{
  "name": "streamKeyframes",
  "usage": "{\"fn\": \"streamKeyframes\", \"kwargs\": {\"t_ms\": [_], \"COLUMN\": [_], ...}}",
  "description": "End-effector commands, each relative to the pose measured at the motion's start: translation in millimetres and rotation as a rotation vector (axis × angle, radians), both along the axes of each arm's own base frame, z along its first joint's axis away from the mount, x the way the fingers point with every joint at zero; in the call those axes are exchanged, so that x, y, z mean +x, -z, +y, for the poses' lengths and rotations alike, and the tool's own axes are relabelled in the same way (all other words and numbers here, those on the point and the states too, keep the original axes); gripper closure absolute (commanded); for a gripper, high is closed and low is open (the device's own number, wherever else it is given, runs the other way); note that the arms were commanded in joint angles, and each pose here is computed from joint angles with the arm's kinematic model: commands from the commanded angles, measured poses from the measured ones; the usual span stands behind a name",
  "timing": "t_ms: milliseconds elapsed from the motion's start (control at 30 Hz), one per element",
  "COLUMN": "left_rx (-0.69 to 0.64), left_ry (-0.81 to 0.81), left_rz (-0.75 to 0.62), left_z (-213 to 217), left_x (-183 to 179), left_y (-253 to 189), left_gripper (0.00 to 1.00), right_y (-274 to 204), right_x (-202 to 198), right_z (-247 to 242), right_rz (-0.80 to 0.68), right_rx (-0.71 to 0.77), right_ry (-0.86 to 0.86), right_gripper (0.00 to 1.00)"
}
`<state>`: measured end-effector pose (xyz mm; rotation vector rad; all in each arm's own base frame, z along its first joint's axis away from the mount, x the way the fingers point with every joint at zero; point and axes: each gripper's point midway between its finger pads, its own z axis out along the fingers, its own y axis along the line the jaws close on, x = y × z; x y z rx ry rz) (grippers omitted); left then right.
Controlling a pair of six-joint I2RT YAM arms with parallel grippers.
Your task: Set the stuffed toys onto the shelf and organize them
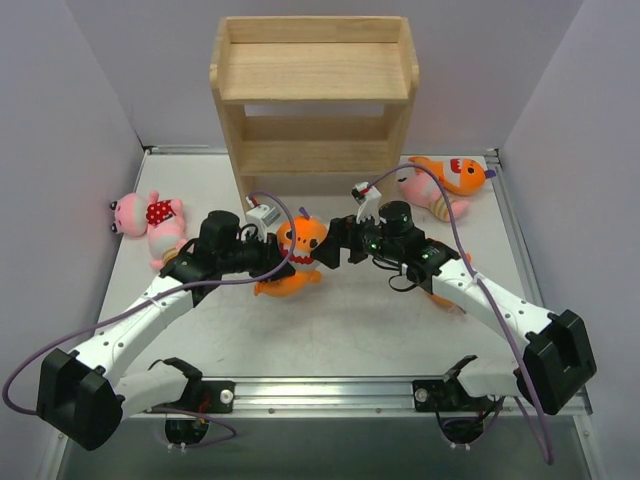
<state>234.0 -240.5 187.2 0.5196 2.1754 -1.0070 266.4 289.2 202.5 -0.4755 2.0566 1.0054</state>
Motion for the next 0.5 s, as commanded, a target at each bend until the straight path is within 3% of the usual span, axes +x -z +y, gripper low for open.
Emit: {"fn": "streamKeyframes", "kwargs": {"t_ms": [0,167,367,433,467], "left_rx": [-0.076,-0.111,-0.11,-0.106,-0.106], "left_ry": [0.072,0.078,0.07,0.068,0.068], "left_rz": [-0.115,-0.137,-0.137,-0.132,-0.129], "left_z": [-12,-15,-15,-14,-14], "left_x": [2,0,0,0,-1], "left_y": [-34,-38,-34,-32,-32], "left_gripper": [0.98,0.98,0.98,0.97,0.98], "right_y": [-42,-42,-50,-55,-55], "right_x": [14,10,-5,-7,-9], "right_z": [24,42,57,55,54], "right_rz": [-0.09,-0.099,-0.111,-0.128,-0.13], "right_rx": [0.11,0.146,0.192,0.2,0.199], "right_ry": [-0.017,-0.076,-0.169,-0.172,-0.174], "right_gripper": [0.01,0.04,0.27,0.38,0.48]}}
